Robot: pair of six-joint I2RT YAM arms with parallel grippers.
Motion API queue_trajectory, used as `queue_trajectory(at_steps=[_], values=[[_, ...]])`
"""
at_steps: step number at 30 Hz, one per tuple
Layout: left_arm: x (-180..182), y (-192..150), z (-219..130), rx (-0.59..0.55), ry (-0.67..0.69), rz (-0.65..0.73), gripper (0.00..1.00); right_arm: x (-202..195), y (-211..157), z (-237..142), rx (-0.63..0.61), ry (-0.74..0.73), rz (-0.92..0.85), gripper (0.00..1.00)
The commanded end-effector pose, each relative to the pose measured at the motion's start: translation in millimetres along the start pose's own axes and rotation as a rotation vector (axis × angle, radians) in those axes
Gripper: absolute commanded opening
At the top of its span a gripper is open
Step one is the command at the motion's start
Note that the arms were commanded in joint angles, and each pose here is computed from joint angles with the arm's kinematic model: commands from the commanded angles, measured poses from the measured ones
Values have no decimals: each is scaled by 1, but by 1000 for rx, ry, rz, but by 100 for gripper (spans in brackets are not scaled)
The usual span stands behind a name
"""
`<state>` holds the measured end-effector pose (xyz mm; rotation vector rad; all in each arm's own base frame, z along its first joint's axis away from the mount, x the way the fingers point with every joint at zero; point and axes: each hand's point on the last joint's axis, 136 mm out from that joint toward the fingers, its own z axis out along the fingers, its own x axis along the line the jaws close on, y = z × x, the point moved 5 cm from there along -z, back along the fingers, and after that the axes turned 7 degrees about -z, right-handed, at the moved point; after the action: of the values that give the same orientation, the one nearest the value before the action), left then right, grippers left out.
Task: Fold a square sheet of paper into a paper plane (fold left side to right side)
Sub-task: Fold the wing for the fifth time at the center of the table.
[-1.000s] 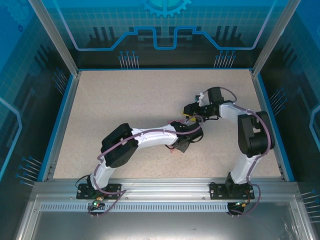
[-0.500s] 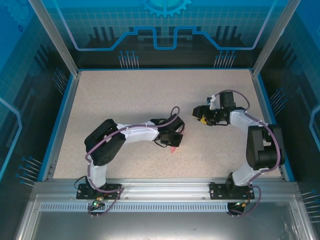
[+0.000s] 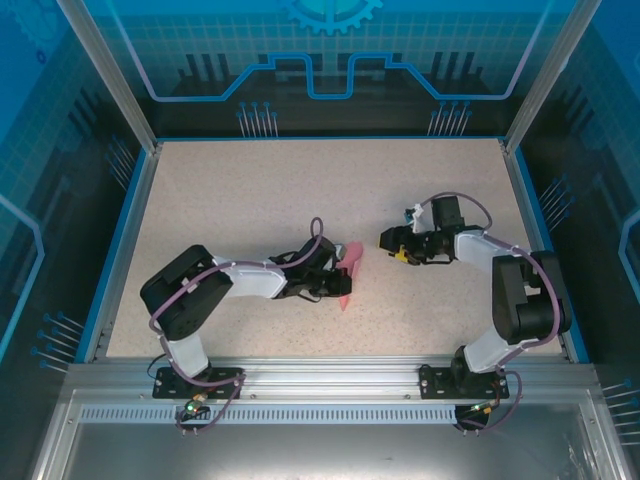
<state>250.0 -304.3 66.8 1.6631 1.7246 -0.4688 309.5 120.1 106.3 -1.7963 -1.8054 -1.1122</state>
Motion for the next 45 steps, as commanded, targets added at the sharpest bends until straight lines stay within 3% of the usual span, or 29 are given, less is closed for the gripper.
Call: queue_trajectory(at_steps=[1, 21, 45], values=[[-14, 9, -10, -50, -134, -37, 0, 11, -6, 10, 20, 35, -34, 63], [22, 3, -20, -136, -343, -211, 0, 24, -24, 48, 95, 10, -80, 59], [48, -2, -27, -191, -328, -302, 0, 39, -28, 93, 144, 14, -74, 52]])
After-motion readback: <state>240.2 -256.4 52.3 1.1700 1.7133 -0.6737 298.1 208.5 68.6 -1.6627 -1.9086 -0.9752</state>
